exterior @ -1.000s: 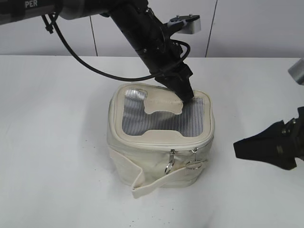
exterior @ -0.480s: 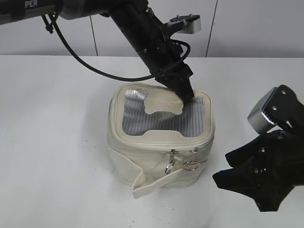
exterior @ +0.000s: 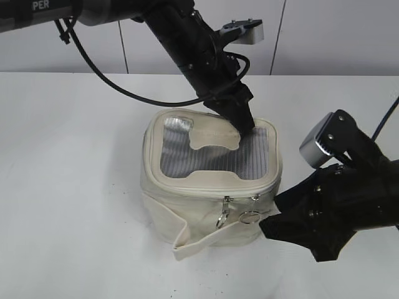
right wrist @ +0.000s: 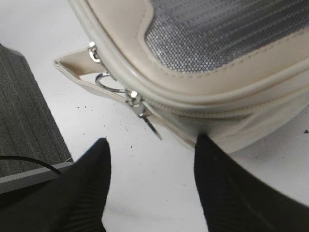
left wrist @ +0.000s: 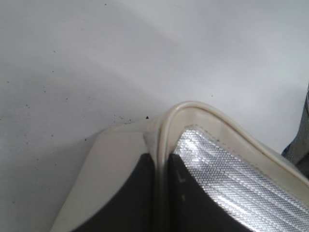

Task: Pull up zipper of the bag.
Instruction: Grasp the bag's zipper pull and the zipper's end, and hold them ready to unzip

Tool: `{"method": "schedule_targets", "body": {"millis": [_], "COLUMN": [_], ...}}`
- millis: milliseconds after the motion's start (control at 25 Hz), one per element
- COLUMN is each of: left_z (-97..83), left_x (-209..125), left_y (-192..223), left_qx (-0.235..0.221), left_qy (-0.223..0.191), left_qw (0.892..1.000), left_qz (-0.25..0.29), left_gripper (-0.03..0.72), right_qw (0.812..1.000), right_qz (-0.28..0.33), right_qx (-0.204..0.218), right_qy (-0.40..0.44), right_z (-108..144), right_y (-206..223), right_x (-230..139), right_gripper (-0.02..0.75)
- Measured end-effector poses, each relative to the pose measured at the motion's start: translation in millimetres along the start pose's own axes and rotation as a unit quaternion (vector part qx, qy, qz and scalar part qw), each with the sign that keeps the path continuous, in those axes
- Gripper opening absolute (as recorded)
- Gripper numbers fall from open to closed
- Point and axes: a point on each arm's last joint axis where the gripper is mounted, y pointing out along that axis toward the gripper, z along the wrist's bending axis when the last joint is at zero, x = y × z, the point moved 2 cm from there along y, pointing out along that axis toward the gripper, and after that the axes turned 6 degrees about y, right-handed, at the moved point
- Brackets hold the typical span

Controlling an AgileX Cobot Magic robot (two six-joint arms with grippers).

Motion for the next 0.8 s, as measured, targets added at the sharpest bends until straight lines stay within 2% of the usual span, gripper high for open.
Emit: {"method": "schedule_targets", "body": {"millis": [360, 520, 600, 680, 800], "left_z": [2.3, 2.2, 1.7, 1.6, 1.6], "left_x": [-1, -2, -1, -1, -1], "left_y": [-1, -2, -2, -2, -2], "left_qx": [0.003, 0.001, 0.001, 0.000, 0.000], "left_qy": [-0.001, 0.000, 0.000, 0.000, 0.000], "left_qw": [1.000, 1.000, 1.000, 1.000, 1.000], "left_qz": [0.002, 0.004, 0.002, 0.002, 0.002], "left_gripper": [0.042, 0.042, 0.042, 0.042, 0.042], "right_qw": [0.999, 0.998, 0.996, 0.994, 0.993], "right_qz": [0.026, 0.025, 0.016, 0.011, 0.029], "right_qx": [0.035, 0.053, 0.083, 0.105, 0.108], "right_qy": [0.007, 0.008, 0.011, 0.021, 0.029], "right_z": [-8, -6, 0, 5, 7], "right_y": [22, 24, 23, 22, 21], "right_x": [3, 6, 10, 13, 10], "right_gripper": [0.434, 0.337, 0.288, 0.268, 0.260]}}
